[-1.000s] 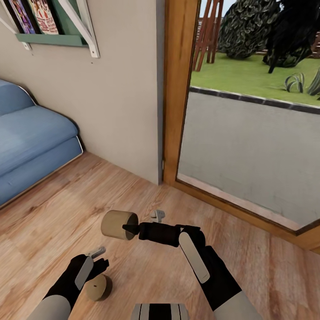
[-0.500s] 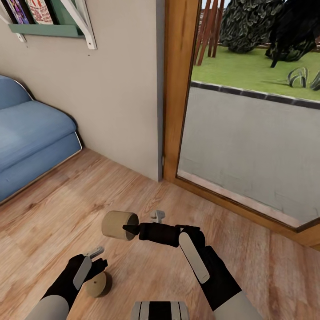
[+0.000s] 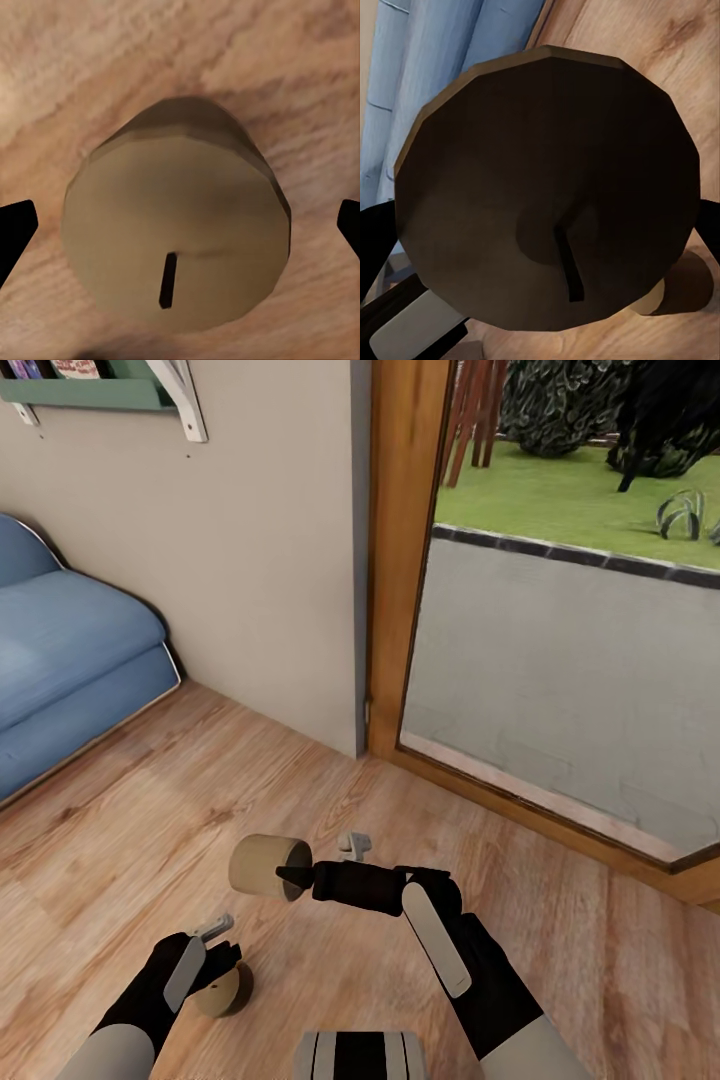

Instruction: Place each of the two pumpkins and all three candles from the living room inside a cabinet in the living room (use any cabinet), then make sure every cabinet is closed, and position the cauldron so it is next to a table in the living room.

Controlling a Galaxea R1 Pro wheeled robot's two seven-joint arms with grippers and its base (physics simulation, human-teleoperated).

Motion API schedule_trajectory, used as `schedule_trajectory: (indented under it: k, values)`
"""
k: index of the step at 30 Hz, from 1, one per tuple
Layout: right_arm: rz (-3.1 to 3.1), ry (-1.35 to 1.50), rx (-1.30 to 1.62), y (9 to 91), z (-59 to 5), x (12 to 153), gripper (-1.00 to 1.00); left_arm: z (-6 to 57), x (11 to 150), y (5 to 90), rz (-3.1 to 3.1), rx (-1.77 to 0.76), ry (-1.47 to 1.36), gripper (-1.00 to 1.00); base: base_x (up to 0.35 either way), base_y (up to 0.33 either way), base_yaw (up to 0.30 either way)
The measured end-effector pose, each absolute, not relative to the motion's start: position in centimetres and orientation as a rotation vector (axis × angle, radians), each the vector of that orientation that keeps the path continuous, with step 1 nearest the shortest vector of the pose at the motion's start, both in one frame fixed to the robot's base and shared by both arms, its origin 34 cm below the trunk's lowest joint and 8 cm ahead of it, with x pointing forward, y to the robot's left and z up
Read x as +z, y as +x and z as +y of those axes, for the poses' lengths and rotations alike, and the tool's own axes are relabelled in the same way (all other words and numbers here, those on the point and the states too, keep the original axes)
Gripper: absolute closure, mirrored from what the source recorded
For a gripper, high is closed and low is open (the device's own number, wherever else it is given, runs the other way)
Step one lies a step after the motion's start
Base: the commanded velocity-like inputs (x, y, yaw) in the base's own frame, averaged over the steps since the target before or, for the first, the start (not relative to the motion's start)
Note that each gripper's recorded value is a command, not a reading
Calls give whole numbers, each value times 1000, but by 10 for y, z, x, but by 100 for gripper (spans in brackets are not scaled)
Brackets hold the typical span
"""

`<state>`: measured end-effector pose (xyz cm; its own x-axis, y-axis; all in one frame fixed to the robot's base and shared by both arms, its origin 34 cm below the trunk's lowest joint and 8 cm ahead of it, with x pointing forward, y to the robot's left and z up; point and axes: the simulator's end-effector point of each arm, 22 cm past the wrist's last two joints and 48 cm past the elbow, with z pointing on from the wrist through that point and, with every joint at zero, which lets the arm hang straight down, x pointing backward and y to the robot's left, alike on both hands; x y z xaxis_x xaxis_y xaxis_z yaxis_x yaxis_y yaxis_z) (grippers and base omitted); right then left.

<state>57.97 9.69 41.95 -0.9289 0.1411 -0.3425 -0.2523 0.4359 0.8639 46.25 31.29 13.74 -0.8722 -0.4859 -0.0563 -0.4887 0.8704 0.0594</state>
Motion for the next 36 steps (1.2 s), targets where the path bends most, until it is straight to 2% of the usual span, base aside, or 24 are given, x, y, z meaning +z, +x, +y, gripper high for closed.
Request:
schedule_trajectory:
  k: [36]
  values:
    - [2361,-63,1509,576,97,398,100,313,121,448,3037,130,-788,-100,0,0,0]
